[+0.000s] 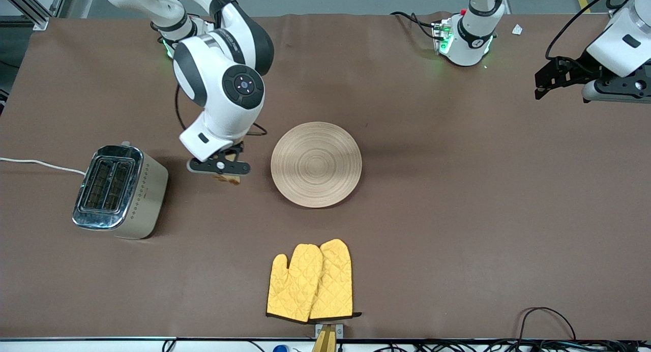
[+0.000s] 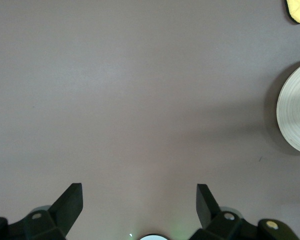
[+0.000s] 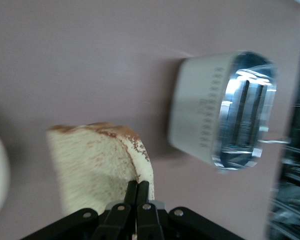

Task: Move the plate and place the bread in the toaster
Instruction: 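Lift the bread slice and carry it over the toaster with the right gripper, then lower the bread slice into the toaster slot with the right gripper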

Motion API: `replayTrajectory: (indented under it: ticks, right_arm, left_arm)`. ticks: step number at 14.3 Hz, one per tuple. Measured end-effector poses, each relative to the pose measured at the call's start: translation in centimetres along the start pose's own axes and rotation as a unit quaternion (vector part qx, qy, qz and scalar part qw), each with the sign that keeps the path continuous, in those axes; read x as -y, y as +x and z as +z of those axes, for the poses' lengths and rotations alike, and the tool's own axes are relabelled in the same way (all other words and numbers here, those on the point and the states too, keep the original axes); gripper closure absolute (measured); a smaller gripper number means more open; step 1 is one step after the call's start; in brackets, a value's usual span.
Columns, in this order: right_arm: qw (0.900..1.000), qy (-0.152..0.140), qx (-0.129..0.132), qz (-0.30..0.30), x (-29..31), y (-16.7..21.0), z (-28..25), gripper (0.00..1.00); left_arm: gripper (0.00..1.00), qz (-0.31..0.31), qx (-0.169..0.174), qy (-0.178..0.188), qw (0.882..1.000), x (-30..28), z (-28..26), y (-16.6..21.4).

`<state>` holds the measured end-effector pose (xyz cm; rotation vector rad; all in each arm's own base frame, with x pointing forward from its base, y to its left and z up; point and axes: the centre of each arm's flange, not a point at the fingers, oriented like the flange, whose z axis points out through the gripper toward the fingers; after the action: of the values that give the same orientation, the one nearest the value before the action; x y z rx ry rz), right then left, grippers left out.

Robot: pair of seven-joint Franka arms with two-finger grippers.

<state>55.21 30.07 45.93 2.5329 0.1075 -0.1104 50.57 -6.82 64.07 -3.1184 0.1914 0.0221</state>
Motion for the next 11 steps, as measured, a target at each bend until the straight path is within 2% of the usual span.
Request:
replayTrajectory:
  ticks: [2,4,7,9,11]
  right_arm:
    - [0.997,-0.072,0.018,-0.016,-2.5,-0.5,0.1,0.98]
    - [0.992,-0.124,0.033,-0.020,-4.6,-0.3,0.7,0.98]
    - [0.984,-0.172,0.041,0.003,-8.4,1.2,2.4,0.98]
    - [0.977,-0.207,0.037,0.030,-10.9,2.3,3.5,0.98]
    - [0.970,-0.230,0.028,0.073,-12.7,3.2,4.4,0.98]
  left_arm:
    - [0.00,0.000,0.000,0.000,1.000,0.0,0.0,0.0]
    - [0.00,0.000,0.000,0.000,1.000,0.0,0.0,0.0]
    - [0.00,-0.002,-0.007,0.000,1.000,0.2,-0.8,0.0]
    - [0.00,-0.006,-0.011,0.001,1.000,0.7,-1.7,-0.2]
    - [0.00,-0.008,-0.013,0.017,1.000,1.1,-2.2,-0.3]
